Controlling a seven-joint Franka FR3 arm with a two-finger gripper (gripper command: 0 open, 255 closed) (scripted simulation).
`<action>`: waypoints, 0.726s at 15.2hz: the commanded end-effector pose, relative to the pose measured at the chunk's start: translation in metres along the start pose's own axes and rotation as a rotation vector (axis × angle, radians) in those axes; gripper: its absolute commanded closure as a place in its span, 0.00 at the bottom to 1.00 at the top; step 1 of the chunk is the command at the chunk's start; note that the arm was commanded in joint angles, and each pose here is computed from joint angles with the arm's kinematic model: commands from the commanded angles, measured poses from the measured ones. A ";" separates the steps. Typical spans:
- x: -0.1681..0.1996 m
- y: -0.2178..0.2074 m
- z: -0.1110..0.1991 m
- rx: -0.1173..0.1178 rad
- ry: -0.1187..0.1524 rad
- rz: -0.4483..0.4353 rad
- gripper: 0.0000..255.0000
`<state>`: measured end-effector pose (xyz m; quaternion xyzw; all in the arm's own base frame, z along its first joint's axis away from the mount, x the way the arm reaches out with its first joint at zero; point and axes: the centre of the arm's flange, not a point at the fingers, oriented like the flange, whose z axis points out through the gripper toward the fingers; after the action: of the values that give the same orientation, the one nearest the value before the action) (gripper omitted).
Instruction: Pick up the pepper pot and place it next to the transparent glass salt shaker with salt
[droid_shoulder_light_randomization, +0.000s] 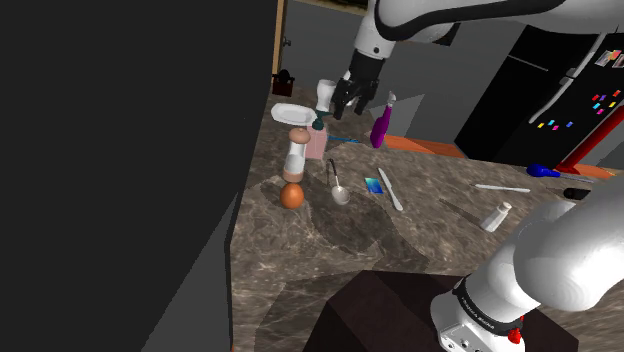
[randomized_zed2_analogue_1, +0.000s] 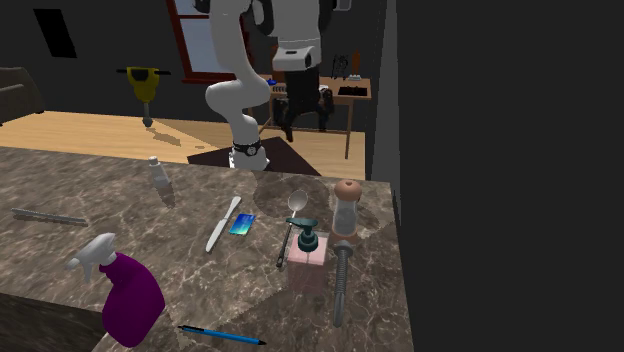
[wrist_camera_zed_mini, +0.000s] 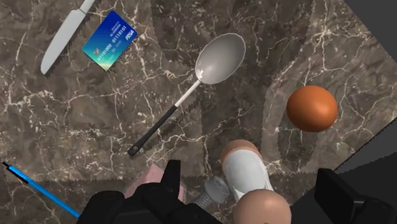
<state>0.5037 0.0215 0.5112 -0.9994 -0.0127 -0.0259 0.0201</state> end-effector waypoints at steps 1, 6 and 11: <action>0.020 -0.006 0.017 0.016 -0.014 -0.003 0.00; 0.073 -0.021 0.058 0.054 -0.048 -0.013 0.00; 0.106 -0.032 0.090 0.078 -0.071 -0.019 0.00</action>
<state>0.6106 0.0594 0.4340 -0.9980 -0.0238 0.0089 0.0571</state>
